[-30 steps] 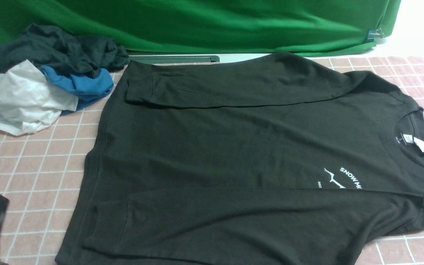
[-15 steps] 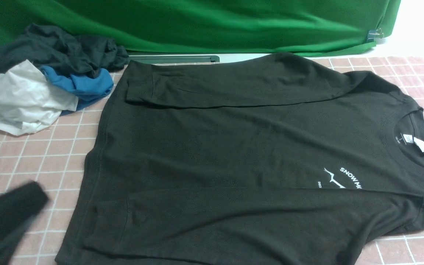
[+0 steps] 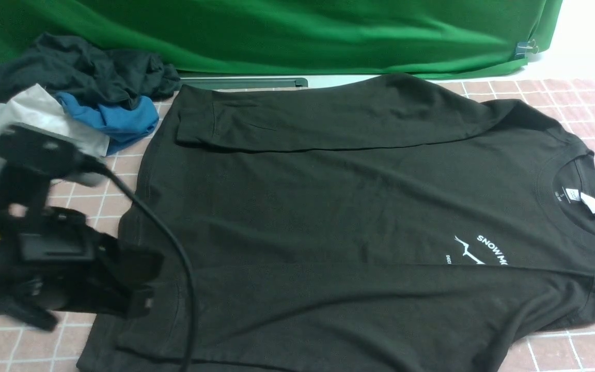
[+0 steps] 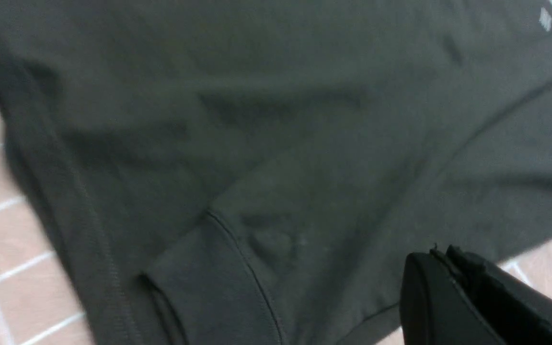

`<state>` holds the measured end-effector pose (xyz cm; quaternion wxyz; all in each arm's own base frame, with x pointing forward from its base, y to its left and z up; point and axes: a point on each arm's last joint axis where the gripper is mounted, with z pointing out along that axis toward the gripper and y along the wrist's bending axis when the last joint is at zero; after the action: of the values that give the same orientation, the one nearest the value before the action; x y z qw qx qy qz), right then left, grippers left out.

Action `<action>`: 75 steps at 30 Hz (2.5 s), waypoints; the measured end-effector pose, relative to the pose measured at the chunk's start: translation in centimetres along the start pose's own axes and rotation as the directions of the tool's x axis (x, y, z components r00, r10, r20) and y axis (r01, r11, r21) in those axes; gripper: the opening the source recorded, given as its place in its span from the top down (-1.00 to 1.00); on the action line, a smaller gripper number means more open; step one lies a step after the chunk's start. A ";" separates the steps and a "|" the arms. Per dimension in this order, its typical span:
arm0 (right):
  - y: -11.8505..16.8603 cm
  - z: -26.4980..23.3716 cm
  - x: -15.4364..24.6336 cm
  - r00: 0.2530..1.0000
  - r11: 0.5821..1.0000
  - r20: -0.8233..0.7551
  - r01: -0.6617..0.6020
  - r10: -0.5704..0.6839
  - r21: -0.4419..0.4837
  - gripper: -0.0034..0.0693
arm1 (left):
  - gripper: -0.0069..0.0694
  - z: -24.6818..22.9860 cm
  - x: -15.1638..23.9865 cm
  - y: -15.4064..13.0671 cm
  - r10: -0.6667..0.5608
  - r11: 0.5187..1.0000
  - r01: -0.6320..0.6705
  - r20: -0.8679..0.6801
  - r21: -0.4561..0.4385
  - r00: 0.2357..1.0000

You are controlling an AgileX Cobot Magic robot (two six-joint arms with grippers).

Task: Fold a long-sleeved shirt over a pink coffee tablecloth.
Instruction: 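Grasp the left edge of the dark T-shirt lying flat on the table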

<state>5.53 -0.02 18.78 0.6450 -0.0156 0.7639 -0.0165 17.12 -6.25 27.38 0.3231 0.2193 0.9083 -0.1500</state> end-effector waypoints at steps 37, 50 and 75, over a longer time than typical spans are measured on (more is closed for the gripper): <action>5.0 -0.6 -15.1 0.894 0.833 -0.441 -0.184 -0.079 -0.522 0.39 | 0.77 2.6 -0.6 0.9 0.094 0.993 -0.074 -0.252 0.089 0.963; 5.5 -1.5 -17.8 0.867 0.768 -0.411 -0.053 -0.281 -0.638 0.34 | 0.47 9.0 -0.2 8.4 -0.094 0.995 0.078 -0.364 -0.057 0.927; 5.5 -1.3 -18.1 0.883 0.763 -0.372 -0.025 -0.286 -0.646 0.27 | 0.48 13.3 1.2 10.4 0.009 1.000 -0.007 -0.436 0.006 0.900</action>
<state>7.22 6.34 36.54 0.4039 -0.2825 0.8485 0.1925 28.37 -2.47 15.35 0.1118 0.2519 0.9563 -0.0976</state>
